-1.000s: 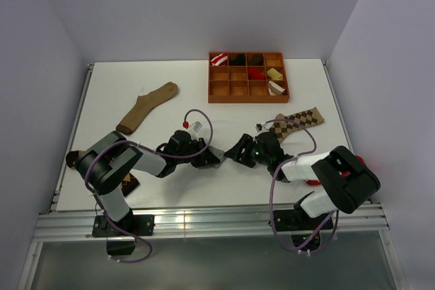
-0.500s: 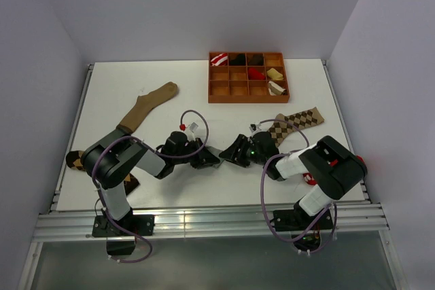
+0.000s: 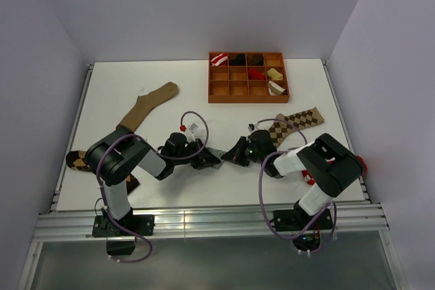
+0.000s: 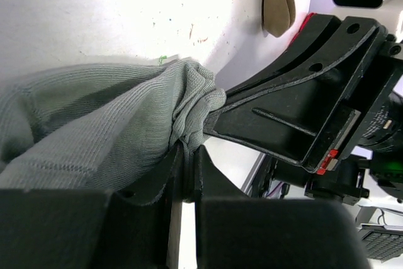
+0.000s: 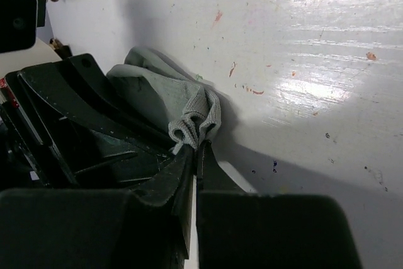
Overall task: Roll the socks
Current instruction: Roll the sock at the center of the board.
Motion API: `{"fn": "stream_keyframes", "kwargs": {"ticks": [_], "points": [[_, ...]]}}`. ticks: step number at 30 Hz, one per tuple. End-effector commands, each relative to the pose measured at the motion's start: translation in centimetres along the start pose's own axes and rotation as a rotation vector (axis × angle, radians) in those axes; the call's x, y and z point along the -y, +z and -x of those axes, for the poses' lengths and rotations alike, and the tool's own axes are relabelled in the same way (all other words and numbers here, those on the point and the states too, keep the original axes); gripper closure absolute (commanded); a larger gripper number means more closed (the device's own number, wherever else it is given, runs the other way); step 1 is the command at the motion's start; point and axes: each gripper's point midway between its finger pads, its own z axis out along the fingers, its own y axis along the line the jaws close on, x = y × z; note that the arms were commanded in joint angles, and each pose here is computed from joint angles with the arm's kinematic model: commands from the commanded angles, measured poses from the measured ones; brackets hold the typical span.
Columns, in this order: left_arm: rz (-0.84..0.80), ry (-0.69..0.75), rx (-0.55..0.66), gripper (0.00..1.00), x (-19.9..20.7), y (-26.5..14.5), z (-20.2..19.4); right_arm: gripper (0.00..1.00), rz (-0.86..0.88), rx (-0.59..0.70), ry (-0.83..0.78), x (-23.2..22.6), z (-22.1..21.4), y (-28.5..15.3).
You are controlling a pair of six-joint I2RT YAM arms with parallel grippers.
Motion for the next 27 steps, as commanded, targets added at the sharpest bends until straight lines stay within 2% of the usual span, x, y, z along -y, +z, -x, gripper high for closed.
{"fn": "stream_keyframes", "kwargs": {"ticks": [1,3,4,5,6,10,13,19,27], "points": [[0.041,0.033,-0.031,0.94,-1.3,0.2,-0.6,1.0,-0.042,0.015,-0.041,-0.4,0.8,-0.1],[0.072,0.044,-0.02,0.86,-1.9,0.2,-0.3,1.0,-0.088,0.004,-0.041,-0.1,0.9,-0.2],[0.096,0.053,-0.022,0.74,-2.2,0.0,-0.4,1.0,-0.098,0.005,-0.05,-0.2,1.0,-0.3],[0.106,0.061,-0.014,0.69,-2.3,-0.1,-0.2,1.0,-0.141,-0.008,-0.045,0.5,0.8,-0.5],[0.122,0.078,0.002,0.59,-2.2,-0.4,0.1,1.0,-0.148,-0.004,-0.048,0.2,1.2,-0.4],[0.207,0.18,0.079,0.41,-1.8,-1.3,1.7,1.0,-0.215,-0.019,-0.059,0.6,1.3,-0.7],[0.302,0.327,0.151,0.38,-1.0,-2.1,2.9,1.0,-0.257,-0.03,-0.056,0.8,1.4,-0.7],[0.404,0.657,0.311,0.4,2.9,-3.1,3.3,1.0,-0.308,-0.049,-0.055,0.8,1.5,-0.8],[0.416,0.917,0.356,0.43,5.4,-2.0,1.0,1.0,-0.338,-0.063,-0.048,0.6,1.6,-0.9]]}}
